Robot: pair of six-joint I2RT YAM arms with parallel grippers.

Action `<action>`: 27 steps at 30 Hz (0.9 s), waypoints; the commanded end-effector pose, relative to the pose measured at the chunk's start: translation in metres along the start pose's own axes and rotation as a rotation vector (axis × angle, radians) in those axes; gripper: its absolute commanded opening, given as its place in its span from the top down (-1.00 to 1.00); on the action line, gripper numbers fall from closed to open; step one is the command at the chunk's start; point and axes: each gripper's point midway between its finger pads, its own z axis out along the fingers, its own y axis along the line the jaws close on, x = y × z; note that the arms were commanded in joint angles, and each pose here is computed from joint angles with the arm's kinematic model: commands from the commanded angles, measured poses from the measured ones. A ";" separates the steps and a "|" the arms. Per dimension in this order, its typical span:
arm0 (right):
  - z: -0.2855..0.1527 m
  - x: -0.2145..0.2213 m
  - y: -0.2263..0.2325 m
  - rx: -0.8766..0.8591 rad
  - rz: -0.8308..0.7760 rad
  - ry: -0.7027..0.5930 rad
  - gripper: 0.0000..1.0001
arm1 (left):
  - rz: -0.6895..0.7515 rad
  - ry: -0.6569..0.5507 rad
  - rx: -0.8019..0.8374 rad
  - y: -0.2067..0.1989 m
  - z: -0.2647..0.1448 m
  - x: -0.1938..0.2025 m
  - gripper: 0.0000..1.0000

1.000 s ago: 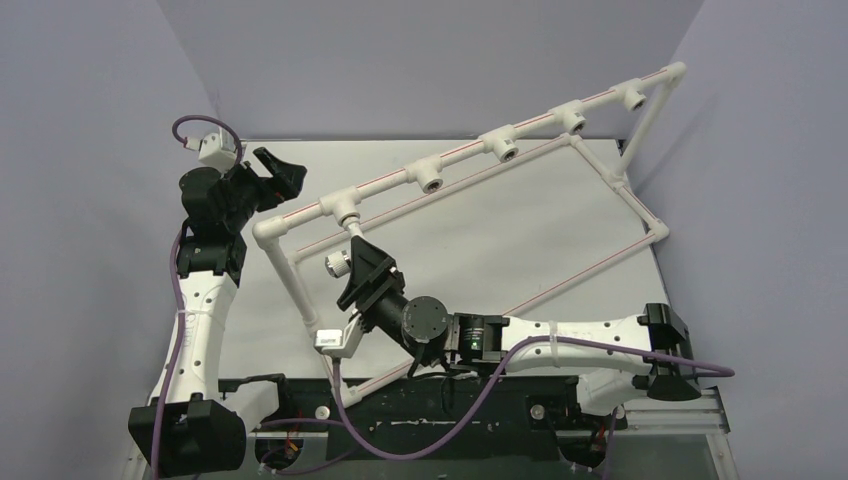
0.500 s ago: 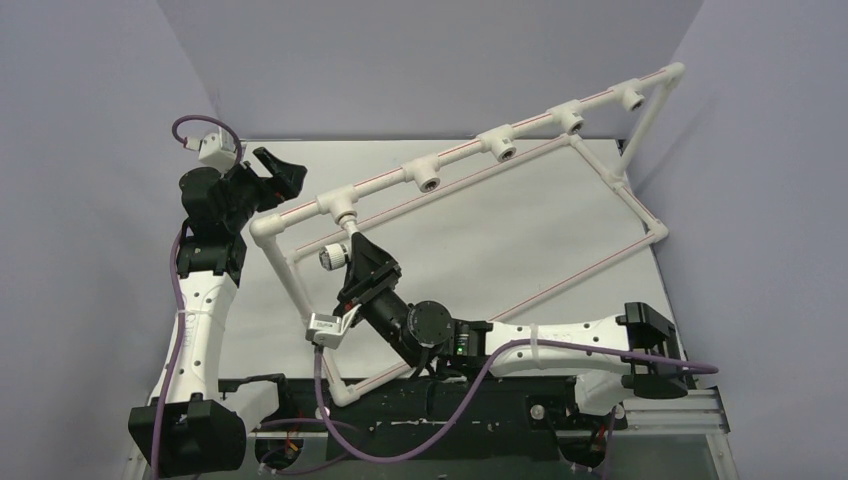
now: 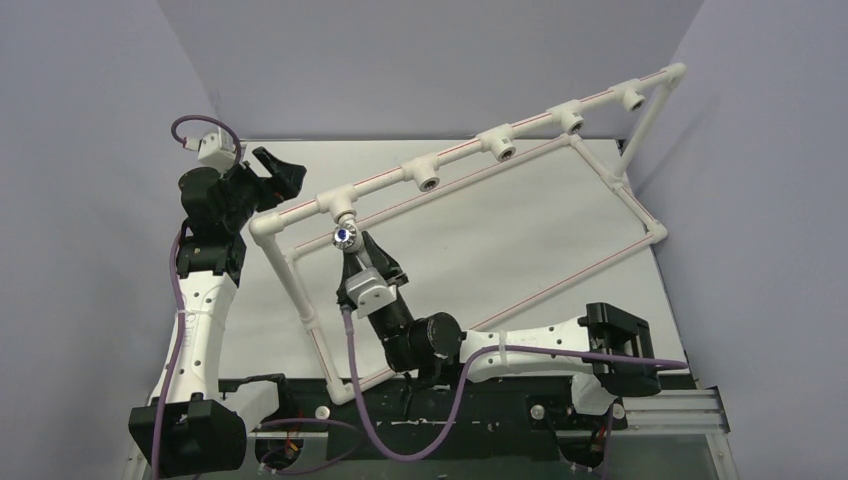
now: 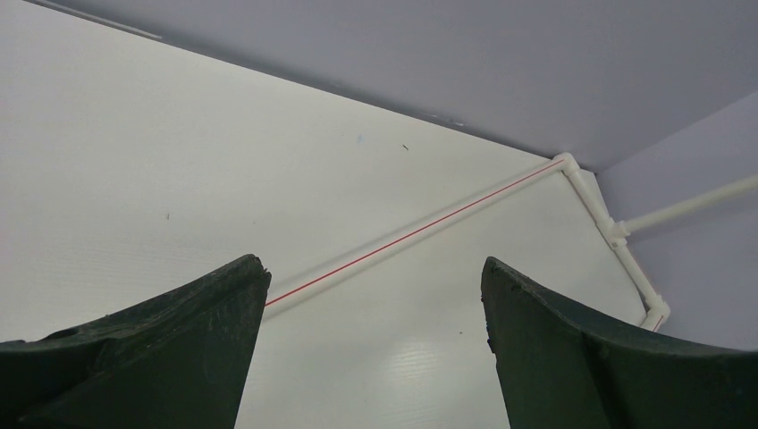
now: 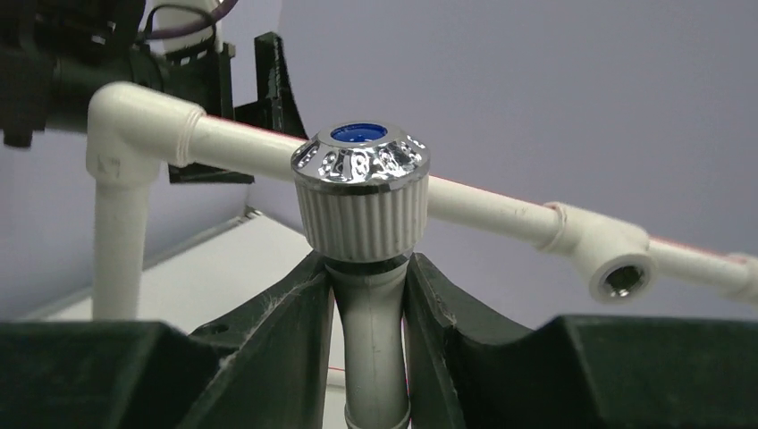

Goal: Install the water faucets

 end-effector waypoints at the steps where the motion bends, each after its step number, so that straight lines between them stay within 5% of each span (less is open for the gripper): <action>1: -0.001 -0.027 -0.054 0.273 0.634 -0.052 1.00 | 0.026 -0.069 0.054 -0.015 -0.004 -0.022 -0.73; 27: -0.002 -0.003 -0.023 0.439 1.800 0.046 1.00 | 0.023 -0.067 0.056 -0.015 -0.003 -0.021 -0.73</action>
